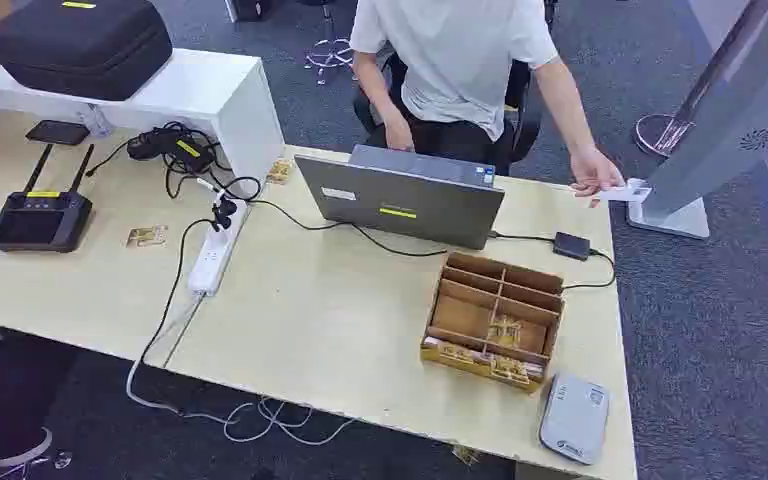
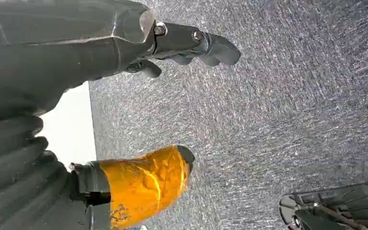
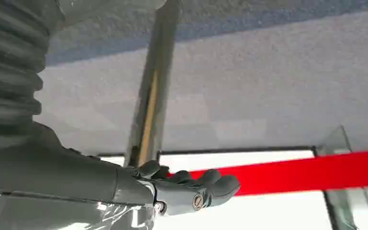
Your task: Pass the card to the sensor for recognition and then transmit it.
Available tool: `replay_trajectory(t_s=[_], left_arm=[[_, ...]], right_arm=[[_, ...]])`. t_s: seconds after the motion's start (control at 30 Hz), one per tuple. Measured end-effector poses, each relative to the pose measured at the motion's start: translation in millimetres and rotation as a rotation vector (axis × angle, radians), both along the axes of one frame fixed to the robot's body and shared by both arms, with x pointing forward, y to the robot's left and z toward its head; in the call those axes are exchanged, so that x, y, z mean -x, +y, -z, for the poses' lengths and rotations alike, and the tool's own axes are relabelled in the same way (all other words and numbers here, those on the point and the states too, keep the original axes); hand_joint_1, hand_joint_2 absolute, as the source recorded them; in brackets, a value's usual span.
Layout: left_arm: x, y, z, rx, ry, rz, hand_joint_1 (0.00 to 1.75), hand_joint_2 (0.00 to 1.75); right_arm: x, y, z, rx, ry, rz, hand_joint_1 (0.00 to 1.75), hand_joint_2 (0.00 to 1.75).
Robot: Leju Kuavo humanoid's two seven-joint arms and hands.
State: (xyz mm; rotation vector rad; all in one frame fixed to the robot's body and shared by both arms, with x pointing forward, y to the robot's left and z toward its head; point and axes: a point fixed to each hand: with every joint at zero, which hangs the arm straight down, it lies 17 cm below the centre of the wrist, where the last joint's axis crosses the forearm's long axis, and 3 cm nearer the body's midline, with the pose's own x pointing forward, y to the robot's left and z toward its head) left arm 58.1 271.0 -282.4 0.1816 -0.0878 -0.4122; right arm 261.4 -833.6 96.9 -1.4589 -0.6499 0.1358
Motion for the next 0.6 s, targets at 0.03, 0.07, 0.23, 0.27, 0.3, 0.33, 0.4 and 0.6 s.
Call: replay_trajectory(t_s=[0.03, 0.07, 0.23, 0.27, 0.3, 0.33, 0.4, 0.6], left_arm=[[0, 0, 0, -0.001, -0.001, 0.003, 0.00, 1.75], [0, 0, 0, -0.001, -0.002, 0.004, 0.00, 1.75], [7, -2, 0, 0.000, 0.042, -0.005, 0.00, 1.75], [6, -3, 0, 0.003, 0.043, -0.008, 0.00, 1.75], [7, -4, 0, 0.005, 0.047, -0.009, 0.00, 1.75], [8, -4, 0, 0.006, 0.052, -0.011, 0.00, 1.75], [8, -6, 0, 0.010, 0.044, -0.007, 0.00, 1.75], [-22, -14, -3, 0.034, -0.117, 0.016, 0.00, 1.75]], right_arm=[[-6, 1, -6, 0.015, -0.003, -0.012, 0.00, 1.75], [-10, 1, -10, 0.024, -0.004, -0.017, 0.00, 1.75], [-60, 12, -54, 0.130, -0.011, -0.113, 0.00, 1.75], [-72, 14, -67, 0.150, -0.020, -0.123, 0.00, 1.75], [-81, 16, -78, 0.165, -0.034, -0.134, 0.00, 1.75], [-95, 22, -89, 0.188, -0.044, -0.168, 0.00, 1.75], [-126, 40, -109, 0.226, -0.050, -0.241, 0.00, 1.75], [-225, 121, -174, 0.293, -0.117, -0.427, 0.00, 1.75]])
